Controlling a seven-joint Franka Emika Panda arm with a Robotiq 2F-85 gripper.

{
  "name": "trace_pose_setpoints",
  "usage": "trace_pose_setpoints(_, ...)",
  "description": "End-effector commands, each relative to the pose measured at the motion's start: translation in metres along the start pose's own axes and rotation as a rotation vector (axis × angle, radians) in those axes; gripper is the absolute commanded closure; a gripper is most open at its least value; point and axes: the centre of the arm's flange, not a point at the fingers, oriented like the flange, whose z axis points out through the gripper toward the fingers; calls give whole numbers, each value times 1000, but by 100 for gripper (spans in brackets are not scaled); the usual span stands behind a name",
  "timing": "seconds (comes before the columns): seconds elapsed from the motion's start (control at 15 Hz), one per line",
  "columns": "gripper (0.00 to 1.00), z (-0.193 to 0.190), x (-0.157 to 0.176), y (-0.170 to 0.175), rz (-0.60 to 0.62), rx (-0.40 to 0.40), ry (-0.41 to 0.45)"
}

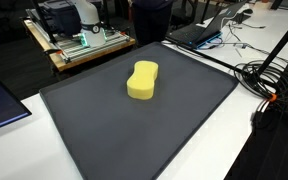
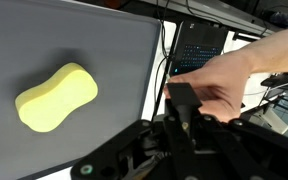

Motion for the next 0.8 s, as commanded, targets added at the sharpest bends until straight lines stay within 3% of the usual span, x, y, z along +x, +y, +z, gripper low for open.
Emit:
trace_pose_setpoints(0.0, 97, -12, 5, 5, -7, 38, -2)
trace_pose_setpoints(0.4, 97, -8, 21, 8, -31, 5, 9)
trace_pose_setpoints(0.73, 97, 52, 59, -55, -72, -134, 89)
